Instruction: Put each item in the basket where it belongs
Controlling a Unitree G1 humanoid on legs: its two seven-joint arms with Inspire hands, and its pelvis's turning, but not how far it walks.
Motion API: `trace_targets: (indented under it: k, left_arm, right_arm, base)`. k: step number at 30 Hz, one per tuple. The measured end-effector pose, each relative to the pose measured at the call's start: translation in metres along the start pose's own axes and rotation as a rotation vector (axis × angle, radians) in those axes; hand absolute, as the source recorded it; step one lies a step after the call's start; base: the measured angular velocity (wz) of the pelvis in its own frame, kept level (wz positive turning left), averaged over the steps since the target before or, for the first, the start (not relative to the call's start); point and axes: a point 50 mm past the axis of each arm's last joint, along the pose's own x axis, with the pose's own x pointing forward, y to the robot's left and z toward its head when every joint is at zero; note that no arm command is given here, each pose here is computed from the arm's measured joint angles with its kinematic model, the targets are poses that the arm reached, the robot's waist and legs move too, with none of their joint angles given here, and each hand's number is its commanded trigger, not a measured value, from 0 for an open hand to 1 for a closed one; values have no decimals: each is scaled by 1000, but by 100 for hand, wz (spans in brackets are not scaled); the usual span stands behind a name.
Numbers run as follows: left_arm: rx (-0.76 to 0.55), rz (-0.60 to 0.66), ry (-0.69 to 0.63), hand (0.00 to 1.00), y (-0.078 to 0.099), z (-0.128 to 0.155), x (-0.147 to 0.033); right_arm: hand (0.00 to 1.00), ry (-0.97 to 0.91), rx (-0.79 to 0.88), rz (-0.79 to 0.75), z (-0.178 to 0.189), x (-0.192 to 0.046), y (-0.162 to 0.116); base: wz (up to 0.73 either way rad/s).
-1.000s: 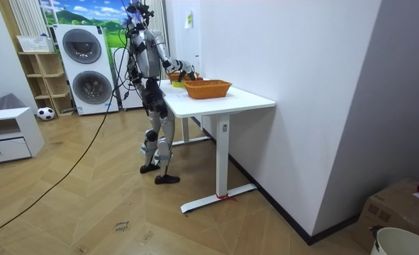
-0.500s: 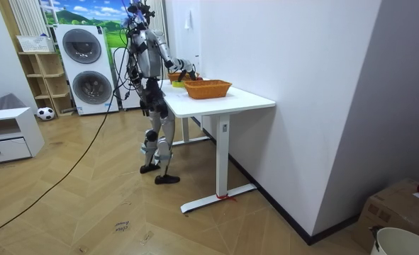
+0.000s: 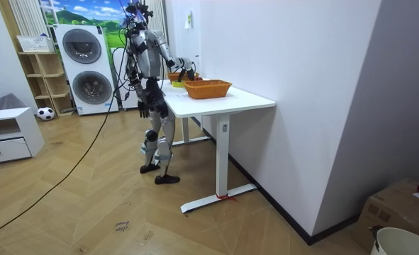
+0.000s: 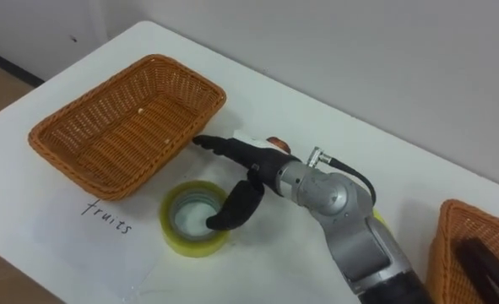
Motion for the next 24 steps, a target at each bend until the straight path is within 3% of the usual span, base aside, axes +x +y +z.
trace_targets:
  k: [11,12,14,24]
  left_arm:
    - [-1,-19,31,0,-1,1,0]
    - [-2,-24,29,0,-1,2,0]
    - [-2,-26,30,0,0,4,1]
    - [-30,-9,25,0,8,7,2]
  right_arm:
    - [0,80,-64,3,1,1,-3]
    - [56,92,-76,4,1,2,-3]
    - [100,101,-96,7,3,3,-3]
    - [100,183,-134,58,1,6,-2]
  base:
    - [0]
    - [0]
    - [0]
    - [0]
